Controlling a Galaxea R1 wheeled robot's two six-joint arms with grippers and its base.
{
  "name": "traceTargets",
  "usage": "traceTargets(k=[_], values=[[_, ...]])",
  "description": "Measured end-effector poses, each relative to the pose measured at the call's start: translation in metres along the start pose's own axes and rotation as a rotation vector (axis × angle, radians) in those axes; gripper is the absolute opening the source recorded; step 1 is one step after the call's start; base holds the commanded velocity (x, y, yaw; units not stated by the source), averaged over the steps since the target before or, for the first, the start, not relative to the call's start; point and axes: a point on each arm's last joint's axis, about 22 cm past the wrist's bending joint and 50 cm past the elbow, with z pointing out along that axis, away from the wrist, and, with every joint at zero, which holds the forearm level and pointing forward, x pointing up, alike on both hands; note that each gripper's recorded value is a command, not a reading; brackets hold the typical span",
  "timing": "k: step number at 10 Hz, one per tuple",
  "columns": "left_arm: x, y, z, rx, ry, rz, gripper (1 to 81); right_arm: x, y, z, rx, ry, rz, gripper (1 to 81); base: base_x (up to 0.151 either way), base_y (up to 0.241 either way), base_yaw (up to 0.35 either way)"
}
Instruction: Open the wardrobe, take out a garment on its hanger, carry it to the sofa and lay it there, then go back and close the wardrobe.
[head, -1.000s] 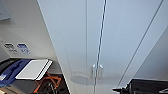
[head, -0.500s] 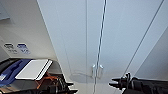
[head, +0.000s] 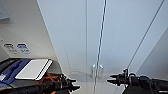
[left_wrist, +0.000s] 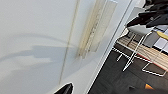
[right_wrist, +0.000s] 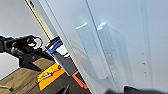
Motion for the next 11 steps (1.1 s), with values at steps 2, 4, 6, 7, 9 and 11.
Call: traceTargets(k=[2,4,6,7,9,11], values=[[0.01,0.005,0.025,-0.02,0.007,0.002,81.1,0.008,-0.003,0.004,0.01,0.003,-0.007,81.1,0.0,0.0,0.0],[0.037,-0.005,0.028,-0.005,0.021,0.017,81.1,0.019,-0.011,0.013,0.032,0.016,-0.006,81.1,0.0,0.0,0.0],[0.044,0.001,0.04,-0.021,0.019,0.023,81.1,0.023,-0.004,0.017,0.02,0.017,0.0,81.1,0.0,0.0,0.0],[0.041,0.004,0.047,-0.028,0.009,0.021,81.1,0.028,-0.002,0.022,0.019,0.02,0.001,81.1,0.0,0.0,0.0],[0.039,-0.001,0.049,-0.018,0.0,0.019,81.1,0.033,-0.001,0.032,0.022,0.024,-0.001,81.1,0.0,0.0,0.0],[0.038,-0.003,0.055,-0.014,-0.006,0.018,81.1,0.035,0.021,0.042,-0.017,0.022,0.007,81.1,0.0,0.0,0.0]])
